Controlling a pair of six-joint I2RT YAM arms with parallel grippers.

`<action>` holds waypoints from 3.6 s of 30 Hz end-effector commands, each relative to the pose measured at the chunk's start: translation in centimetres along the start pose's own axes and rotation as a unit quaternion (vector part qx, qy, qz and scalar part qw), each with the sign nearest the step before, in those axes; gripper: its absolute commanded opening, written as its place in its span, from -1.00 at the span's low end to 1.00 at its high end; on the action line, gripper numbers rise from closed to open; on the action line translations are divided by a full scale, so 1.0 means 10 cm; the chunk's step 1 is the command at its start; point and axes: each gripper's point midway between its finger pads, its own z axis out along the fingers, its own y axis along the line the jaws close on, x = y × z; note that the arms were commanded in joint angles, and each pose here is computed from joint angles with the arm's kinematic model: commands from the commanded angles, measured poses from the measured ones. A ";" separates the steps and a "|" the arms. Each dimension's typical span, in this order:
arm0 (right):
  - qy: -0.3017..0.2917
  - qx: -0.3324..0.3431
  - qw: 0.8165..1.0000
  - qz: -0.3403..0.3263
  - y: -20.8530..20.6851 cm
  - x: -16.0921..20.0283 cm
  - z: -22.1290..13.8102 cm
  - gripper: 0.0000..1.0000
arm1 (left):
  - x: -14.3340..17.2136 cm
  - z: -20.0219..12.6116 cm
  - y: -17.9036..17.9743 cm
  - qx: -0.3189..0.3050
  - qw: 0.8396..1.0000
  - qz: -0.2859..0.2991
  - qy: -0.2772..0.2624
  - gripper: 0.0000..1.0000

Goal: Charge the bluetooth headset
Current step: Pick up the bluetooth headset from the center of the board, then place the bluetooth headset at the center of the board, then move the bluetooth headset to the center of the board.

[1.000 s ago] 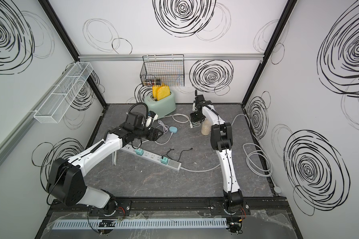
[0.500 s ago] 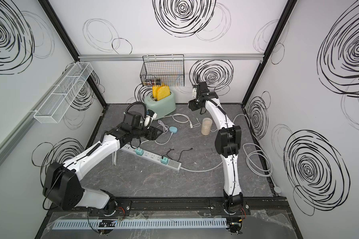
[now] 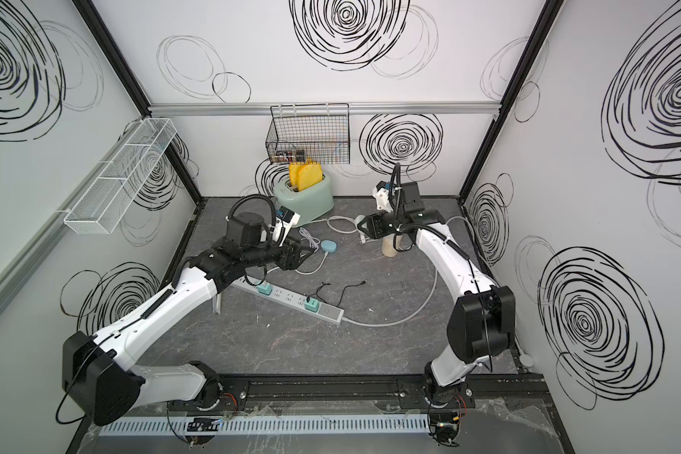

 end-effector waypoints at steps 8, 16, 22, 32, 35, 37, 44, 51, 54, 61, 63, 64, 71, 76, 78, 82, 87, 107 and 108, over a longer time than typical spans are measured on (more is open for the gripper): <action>-0.007 0.070 0.997 -0.034 -0.32 0.78 0.04 -0.35 | -0.17 -0.04 -0.22 0.029 0.999 0.019 -0.026 0.34; 0.047 0.101 0.989 -0.099 -0.53 1.21 0.23 -0.37 | -0.16 -0.02 -0.24 0.034 0.999 0.019 -0.026 0.34; 0.108 0.078 0.963 -0.233 -0.45 1.50 0.43 -0.32 | -0.15 -0.01 -0.27 0.040 0.999 0.020 -0.026 0.33; 0.143 0.049 0.922 -0.357 -0.47 1.62 0.50 -0.33 | -0.13 0.01 -0.32 0.049 0.998 0.019 -0.024 0.33; 0.173 0.032 0.915 -0.364 -0.55 1.71 0.54 -0.32 | -0.14 0.00 -0.32 0.049 0.998 0.021 -0.025 0.33; 0.192 0.025 0.912 -0.361 -0.60 1.75 0.57 -0.31 | -0.14 0.00 -0.32 0.048 0.998 0.021 -0.025 0.33; 0.214 0.015 0.910 -0.356 -0.71 1.77 0.64 0.01 | -0.14 -0.02 -0.31 0.044 0.998 0.024 -0.027 0.33; 0.181 0.030 0.923 -0.339 -0.66 1.62 0.59 0.19 | -0.14 -0.02 -0.31 0.045 0.998 0.024 -0.026 0.33; 0.141 0.069 0.950 -0.270 -0.66 1.39 0.53 0.16 | -0.14 -0.03 -0.32 0.045 0.998 0.025 -0.028 0.33; 0.048 0.137 0.986 0.088 -0.58 1.15 0.25 -0.20 | -0.15 -0.03 -0.32 0.045 0.998 0.024 -0.030 0.33; 0.061 0.136 0.975 0.168 -0.51 1.31 0.22 -0.29 | -0.15 -0.02 -0.33 0.049 0.998 0.021 -0.029 0.33; 0.063 0.128 0.971 0.194 -0.46 1.39 0.22 -0.35 | -0.15 -0.03 -0.33 0.049 0.998 0.021 -0.030 0.33; 0.071 0.131 0.953 0.264 -0.32 1.82 0.15 -0.86 | -0.13 -0.01 -0.31 0.045 0.998 0.020 -0.027 0.33; 0.090 0.128 0.942 0.298 -0.42 2.03 0.24 -0.98 | -0.02 0.07 -0.41 0.074 0.997 0.030 0.002 0.30; 0.088 0.126 0.939 0.309 -0.47 2.05 0.29 -1.00 | 0.07 0.15 -0.44 0.073 0.996 0.031 0.028 0.27; 0.086 0.130 0.933 0.324 -0.55 2.07 0.38 -1.00 | 0.21 0.28 -0.45 0.060 0.995 0.036 0.070 0.22; 0.075 0.148 0.926 0.339 -0.67 2.05 0.46 -1.00 | 0.24 0.31 -0.43 0.049 0.995 0.039 0.075 0.22; 0.055 0.239 0.918 0.310 -1.18 1.59 0.87 -1.00 | 0.22 0.26 -0.39 0.043 0.995 0.051 0.072 0.21; 0.055 0.244 0.920 0.302 -1.18 1.55 0.90 -1.00 | 0.21 0.26 -0.39 0.042 0.995 0.051 0.071 0.21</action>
